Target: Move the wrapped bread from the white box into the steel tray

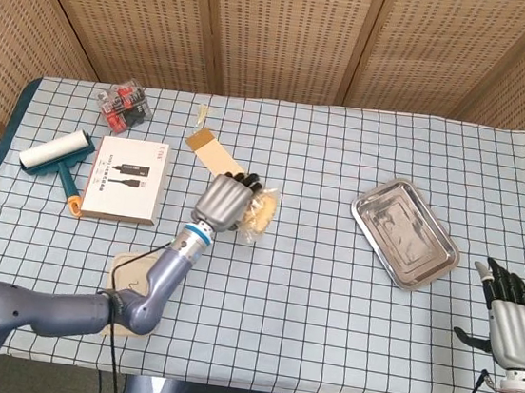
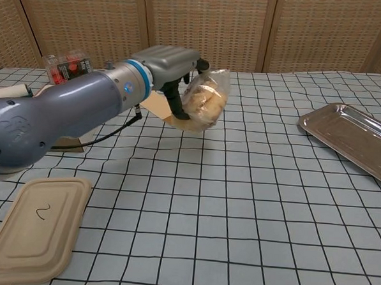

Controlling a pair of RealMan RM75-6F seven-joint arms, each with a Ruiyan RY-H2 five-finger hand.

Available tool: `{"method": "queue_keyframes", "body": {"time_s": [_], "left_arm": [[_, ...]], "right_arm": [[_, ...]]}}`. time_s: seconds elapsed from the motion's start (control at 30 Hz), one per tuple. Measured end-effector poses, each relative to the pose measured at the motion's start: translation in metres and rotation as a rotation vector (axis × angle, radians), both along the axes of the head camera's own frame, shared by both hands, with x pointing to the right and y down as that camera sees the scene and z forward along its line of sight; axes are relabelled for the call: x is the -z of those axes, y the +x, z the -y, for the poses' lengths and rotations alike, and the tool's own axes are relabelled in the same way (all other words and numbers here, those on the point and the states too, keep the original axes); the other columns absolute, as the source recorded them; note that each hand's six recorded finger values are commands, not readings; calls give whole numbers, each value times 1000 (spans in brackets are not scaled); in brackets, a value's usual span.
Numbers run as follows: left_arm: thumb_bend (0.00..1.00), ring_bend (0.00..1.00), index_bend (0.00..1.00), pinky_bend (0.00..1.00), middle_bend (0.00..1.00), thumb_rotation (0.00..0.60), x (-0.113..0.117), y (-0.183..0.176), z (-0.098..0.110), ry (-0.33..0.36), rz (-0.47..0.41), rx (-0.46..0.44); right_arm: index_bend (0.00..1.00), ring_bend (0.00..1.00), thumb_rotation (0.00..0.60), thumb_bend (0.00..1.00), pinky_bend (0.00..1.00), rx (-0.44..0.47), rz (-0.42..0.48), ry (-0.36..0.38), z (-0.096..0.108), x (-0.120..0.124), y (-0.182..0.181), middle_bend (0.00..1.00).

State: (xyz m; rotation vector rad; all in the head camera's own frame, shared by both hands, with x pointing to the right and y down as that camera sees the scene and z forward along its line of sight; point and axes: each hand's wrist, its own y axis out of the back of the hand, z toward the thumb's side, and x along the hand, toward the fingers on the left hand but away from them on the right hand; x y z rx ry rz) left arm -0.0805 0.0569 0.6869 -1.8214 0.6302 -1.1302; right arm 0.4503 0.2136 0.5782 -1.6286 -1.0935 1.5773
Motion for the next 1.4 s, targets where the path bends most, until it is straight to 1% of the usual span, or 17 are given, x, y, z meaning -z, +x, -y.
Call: {"method": "queue_keyframes", "body": {"time_s": [0.03, 0.1, 0.17, 0.27, 0.43, 0.53, 0.63, 0.73, 0.77, 0.83, 0.93, 0.97, 1.07, 1.13, 1.17, 1.27, 1.4], "left_arm": [[94, 0, 36, 35, 0, 600, 0, 6, -1, -9, -3, -6], [39, 0, 0, 0, 0, 600, 0, 15, -4, -35, -14, -10], [6, 0, 0, 0, 0, 600, 2, 19, -6, -51, -28, -14], [0, 0, 0, 0, 0, 600, 6, 16, -5, -54, -38, -15], [4, 0, 0, 0, 0, 600, 13, -2, 2, -29, -28, -8], [21, 0, 0, 0, 0, 600, 21, -22, 5, 1, -23, 6], [24, 0, 0, 0, 0, 600, 35, -49, 3, 37, -32, 24], [25, 0, 0, 0, 0, 600, 51, -92, 0, 103, -17, 59], [25, 0, 0, 0, 0, 600, 58, -114, -2, 131, -4, 79], [24, 0, 0, 0, 0, 600, 68, -148, -8, 161, 19, 115], [24, 0, 0, 0, 0, 600, 82, -207, -22, 183, 63, 191], [24, 0, 0, 0, 0, 600, 88, -229, -30, 189, 83, 220], [24, 0, 0, 0, 0, 600, 100, -276, -55, 190, 126, 282], [24, 0, 0, 0, 0, 600, 105, -300, -71, 177, 149, 320], [24, 0, 0, 0, 0, 600, 107, -313, -83, 158, 158, 345], [24, 0, 0, 0, 0, 600, 112, -340, -112, 117, 159, 396], [24, 0, 0, 0, 0, 600, 124, -363, -135, 117, 163, 433]], "right_arm": [[0, 0, 600, 88, 0, -2, -2, -3, 0, 0, 1, 0], [0, 0, 600, 87, 0, -6, -8, -8, -1, -1, 3, 0], [0, 0, 600, 88, 0, -8, -12, -8, -2, 0, 5, 0], [0, 0, 600, 88, 0, -11, -16, -7, -3, 1, 5, 0], [0, 0, 600, 88, 0, -9, -20, -7, -3, 1, 5, 0], [0, 0, 600, 88, 0, -1, -25, -14, -5, -1, 2, 0], [0, 0, 600, 88, 0, 6, -23, -23, -6, -4, -1, 0], [0, 0, 600, 88, 0, 18, -30, -33, -7, -8, -4, 0], [0, 0, 600, 88, 0, 22, -30, -36, -8, -10, -6, 0], [0, 0, 600, 87, 0, 29, -26, -35, -8, -11, -9, 0], [0, 0, 600, 83, 0, 40, -18, -27, -7, -12, -13, 0], [0, 0, 600, 82, 0, 45, -15, -24, -7, -12, -15, 0], [0, 0, 600, 81, 0, 55, -13, -19, -6, -13, -18, 0], [0, 0, 600, 71, 0, 64, -9, -17, -5, -14, -22, 0], [0, 0, 600, 67, 0, 72, -4, -18, -6, -15, -25, 0], [0, 0, 600, 55, 0, 95, 13, -29, -8, -20, -35, 0], [0, 0, 600, 41, 0, 149, 34, -36, -3, -24, -55, 0]]}}
